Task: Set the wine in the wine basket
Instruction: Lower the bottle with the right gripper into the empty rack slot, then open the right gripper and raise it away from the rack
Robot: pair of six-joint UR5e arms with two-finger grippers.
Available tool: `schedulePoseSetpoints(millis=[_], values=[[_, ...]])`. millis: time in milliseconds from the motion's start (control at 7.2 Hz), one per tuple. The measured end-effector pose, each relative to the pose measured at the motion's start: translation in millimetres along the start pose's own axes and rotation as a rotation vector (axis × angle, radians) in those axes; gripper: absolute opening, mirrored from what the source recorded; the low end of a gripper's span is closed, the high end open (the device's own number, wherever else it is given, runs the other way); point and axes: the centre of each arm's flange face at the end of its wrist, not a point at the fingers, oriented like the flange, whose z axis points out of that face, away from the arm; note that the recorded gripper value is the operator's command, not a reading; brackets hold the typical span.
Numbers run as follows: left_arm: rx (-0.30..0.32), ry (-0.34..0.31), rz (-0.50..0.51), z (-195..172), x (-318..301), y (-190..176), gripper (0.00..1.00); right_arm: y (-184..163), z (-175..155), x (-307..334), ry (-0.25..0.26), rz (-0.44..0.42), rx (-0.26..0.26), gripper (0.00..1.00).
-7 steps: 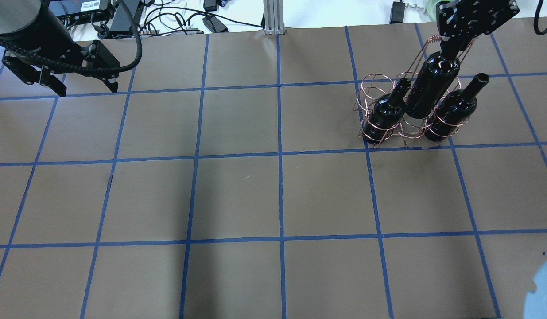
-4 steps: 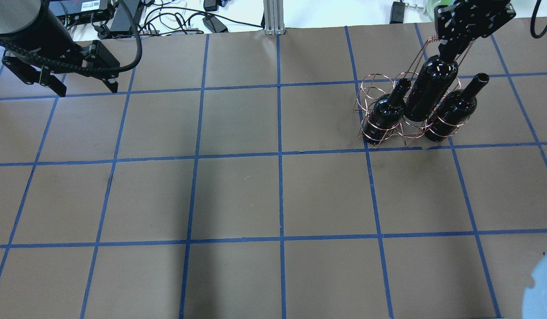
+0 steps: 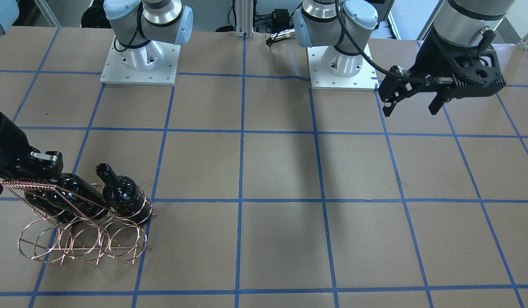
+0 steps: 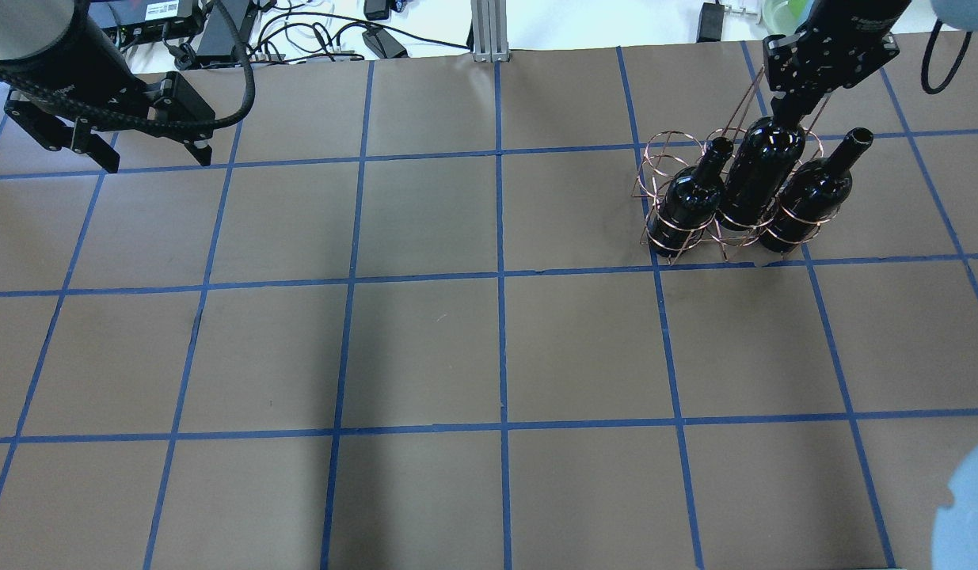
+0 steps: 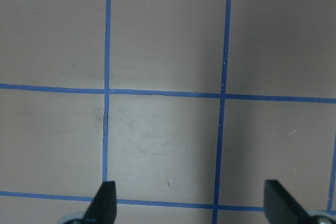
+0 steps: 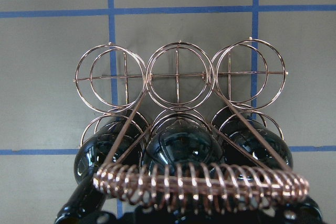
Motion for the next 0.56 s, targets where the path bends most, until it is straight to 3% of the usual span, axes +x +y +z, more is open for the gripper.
schedulePoseSetpoints(millis=[417, 556], values=[[-0.001, 0.000, 0.001, 0.3, 0.2, -0.2, 1.00, -0.7, 30.1, 0.5, -0.004, -0.008, -0.008, 0.06], [-0.001, -0.001, 0.001, 0.3, 0.2, 0.0, 1.00, -0.3, 32.2, 0.6, -0.004, -0.008, -0.010, 0.72]])
